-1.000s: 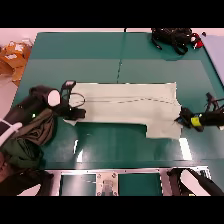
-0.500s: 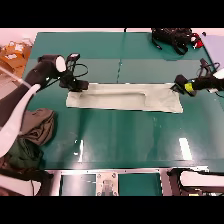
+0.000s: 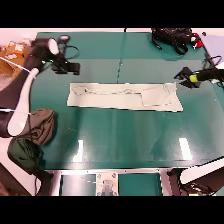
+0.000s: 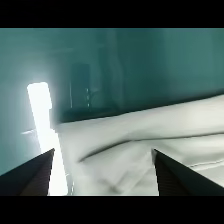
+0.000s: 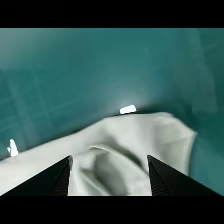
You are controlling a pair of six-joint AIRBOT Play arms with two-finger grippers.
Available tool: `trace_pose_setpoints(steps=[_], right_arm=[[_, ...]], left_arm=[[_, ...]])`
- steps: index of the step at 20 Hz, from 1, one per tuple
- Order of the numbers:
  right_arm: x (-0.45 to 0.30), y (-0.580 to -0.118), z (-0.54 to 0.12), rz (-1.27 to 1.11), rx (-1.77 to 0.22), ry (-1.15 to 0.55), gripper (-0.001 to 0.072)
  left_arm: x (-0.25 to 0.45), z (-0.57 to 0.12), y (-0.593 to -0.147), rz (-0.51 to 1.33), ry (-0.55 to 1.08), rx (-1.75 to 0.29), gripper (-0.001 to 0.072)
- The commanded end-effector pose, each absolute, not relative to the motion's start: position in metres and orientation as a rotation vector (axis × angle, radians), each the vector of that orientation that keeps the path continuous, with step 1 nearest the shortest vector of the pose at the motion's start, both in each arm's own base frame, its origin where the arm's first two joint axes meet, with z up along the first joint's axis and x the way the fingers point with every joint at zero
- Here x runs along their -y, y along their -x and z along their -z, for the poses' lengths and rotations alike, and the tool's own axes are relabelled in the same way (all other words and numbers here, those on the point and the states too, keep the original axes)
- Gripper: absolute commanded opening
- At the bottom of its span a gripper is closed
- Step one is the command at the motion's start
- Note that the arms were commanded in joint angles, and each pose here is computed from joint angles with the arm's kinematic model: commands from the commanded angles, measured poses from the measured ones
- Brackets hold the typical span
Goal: Fold the shirts.
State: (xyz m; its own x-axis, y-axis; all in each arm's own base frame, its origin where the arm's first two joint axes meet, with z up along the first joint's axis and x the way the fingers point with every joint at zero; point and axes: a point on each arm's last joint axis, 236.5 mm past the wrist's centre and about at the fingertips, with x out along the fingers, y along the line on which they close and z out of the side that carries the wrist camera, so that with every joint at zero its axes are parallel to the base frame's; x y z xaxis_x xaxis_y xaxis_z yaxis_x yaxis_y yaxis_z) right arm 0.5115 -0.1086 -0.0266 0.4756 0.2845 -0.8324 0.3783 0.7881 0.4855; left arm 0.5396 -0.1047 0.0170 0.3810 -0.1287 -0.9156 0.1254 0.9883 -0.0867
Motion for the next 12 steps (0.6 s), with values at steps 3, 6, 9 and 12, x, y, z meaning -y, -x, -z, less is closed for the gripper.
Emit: trace_pose_setpoints(steps=[3, 6, 9, 12], right_arm=[[0.157, -0.441, 0.056, -0.054, -1.294, -0.723, 0.0575], [0.144, -0.429, 0.081, -0.209, -1.335, -0.826, 0.0601], [0.118, -0.437, 0.102, -0.313, -1.345, -0.892, 0.0602], [0.080, -0.453, 0.102, -0.425, -1.327, -0.865, 0.0601]], left_arm=[[0.050, -0.027, -0.493, 0.109, 0.120, -1.404, 0.0693], [0.055, -0.027, -0.483, 0.135, 0.145, -1.444, 0.0692], [0.078, -0.032, -0.483, 0.217, 0.214, -1.436, 0.0691], [0.096, -0.038, -0.484, 0.284, 0.271, -1.422, 0.0692]])
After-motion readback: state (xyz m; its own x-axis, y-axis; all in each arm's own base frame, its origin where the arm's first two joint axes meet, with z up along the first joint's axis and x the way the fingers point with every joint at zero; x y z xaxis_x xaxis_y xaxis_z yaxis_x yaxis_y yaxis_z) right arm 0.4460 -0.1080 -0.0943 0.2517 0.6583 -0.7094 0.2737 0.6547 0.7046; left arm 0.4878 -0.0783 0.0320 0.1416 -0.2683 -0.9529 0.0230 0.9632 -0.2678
